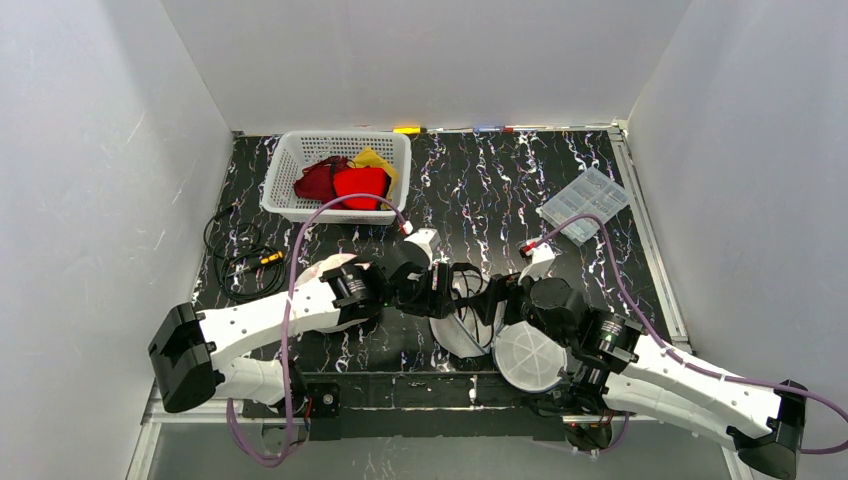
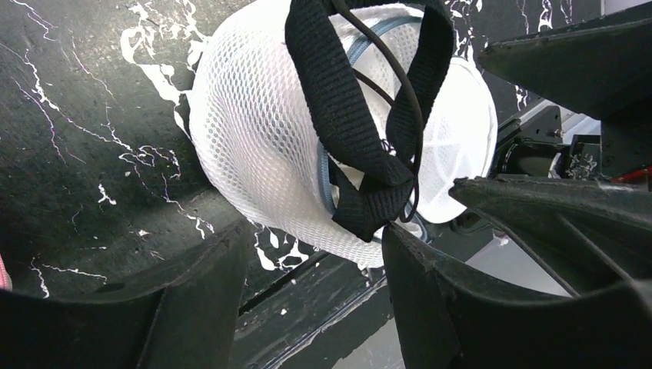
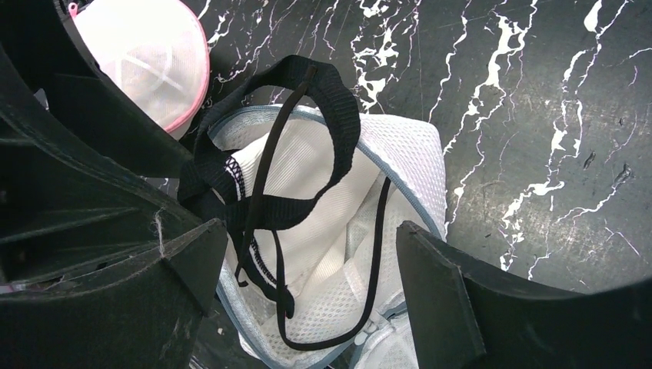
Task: Unzip the laundry bag and remove the bra
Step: Pick up the bra from the laundry bag.
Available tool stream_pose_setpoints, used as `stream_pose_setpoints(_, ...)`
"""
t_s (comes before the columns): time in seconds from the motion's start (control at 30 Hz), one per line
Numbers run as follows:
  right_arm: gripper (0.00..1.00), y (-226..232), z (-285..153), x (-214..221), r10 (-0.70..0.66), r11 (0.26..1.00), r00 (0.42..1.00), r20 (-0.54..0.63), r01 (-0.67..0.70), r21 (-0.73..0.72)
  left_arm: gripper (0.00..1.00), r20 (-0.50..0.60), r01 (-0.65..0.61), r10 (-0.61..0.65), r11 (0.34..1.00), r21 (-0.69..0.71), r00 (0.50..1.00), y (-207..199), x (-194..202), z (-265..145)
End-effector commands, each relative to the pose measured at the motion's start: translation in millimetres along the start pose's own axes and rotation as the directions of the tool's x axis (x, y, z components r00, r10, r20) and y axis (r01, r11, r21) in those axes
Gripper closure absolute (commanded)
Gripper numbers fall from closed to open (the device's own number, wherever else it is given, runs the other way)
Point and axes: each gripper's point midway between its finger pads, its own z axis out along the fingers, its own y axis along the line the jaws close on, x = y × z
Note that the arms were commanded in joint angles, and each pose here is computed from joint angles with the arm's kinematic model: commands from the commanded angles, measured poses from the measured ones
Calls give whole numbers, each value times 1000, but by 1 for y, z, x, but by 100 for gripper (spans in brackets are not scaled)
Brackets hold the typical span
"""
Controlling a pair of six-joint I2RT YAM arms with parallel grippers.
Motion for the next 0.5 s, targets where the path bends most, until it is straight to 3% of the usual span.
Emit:
stream_pose_setpoints(0.0,12,5,0,-4,16,1000,1000,15,-16,-16,40,36,-3,4,1000,-30,999,1,-8,3)
stream_pose_setpoints(0.13,13,7,3,-1,19,999,1000,5,-19,-27,47,35,-5,7,997,-79,999,12,-4,10)
stream_pose_setpoints(0.47,12,25,10,13,-37,993,996,-76,28,-115,90,11,-8,10,991,-132,1000,32,11,11)
